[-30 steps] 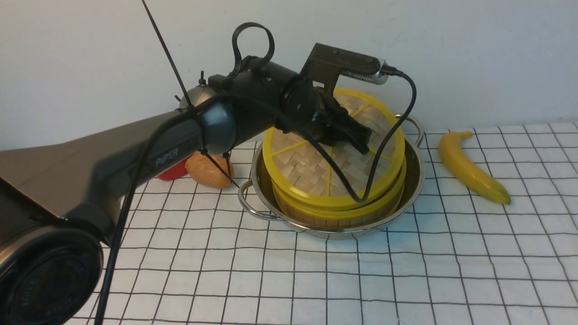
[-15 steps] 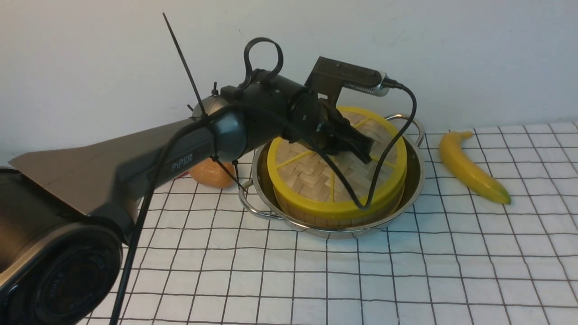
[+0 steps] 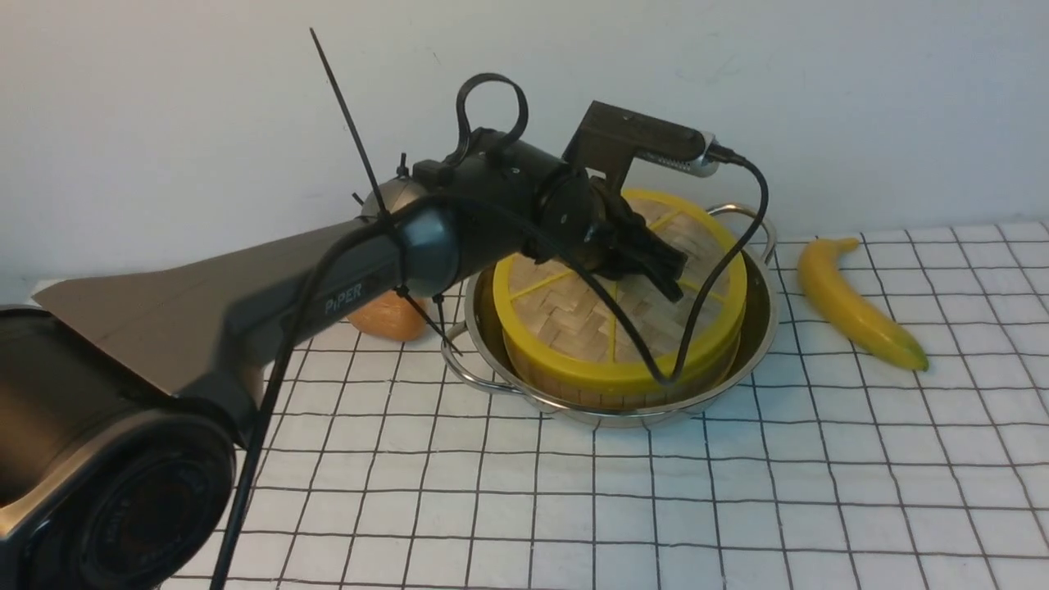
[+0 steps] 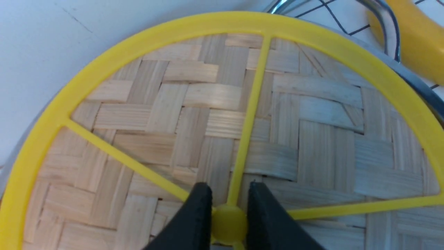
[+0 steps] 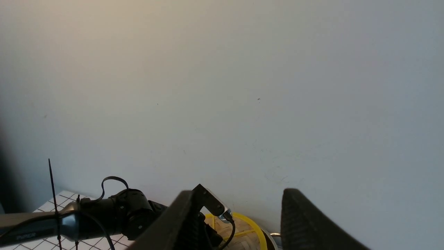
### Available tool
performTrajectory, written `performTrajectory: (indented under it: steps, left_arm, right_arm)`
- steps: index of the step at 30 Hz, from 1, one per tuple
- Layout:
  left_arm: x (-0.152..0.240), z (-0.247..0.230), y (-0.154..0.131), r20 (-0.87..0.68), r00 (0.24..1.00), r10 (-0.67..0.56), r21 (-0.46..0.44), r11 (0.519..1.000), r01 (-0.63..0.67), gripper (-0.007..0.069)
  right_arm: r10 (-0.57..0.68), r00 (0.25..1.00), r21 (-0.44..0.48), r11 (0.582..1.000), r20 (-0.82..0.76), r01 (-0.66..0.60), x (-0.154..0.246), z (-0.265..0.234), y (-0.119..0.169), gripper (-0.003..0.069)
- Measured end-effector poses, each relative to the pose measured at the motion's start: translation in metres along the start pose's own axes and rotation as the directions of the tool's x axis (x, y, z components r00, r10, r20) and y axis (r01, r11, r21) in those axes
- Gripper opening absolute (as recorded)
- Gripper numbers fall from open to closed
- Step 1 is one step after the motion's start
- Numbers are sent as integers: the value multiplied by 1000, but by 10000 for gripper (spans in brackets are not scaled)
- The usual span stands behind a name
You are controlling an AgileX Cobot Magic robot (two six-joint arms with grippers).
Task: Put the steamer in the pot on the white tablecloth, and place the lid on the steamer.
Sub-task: 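Place the yellow bamboo steamer lid onto the steamer in the pot with the left gripper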
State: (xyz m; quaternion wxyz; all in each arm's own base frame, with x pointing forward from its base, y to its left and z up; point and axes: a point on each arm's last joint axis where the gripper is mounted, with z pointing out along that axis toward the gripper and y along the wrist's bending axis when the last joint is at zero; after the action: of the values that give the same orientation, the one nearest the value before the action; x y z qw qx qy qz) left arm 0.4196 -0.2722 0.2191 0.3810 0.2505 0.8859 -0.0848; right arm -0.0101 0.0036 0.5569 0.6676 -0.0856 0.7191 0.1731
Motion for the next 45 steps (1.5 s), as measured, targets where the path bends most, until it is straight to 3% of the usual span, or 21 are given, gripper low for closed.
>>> performTrajectory:
  steps: [45]
  left_arm:
    - [1,5,-2,-8,999,-45,-50,998,44,120]
  right_arm:
    - [0,1000,-1,1000,0,0,0,0,0,337]
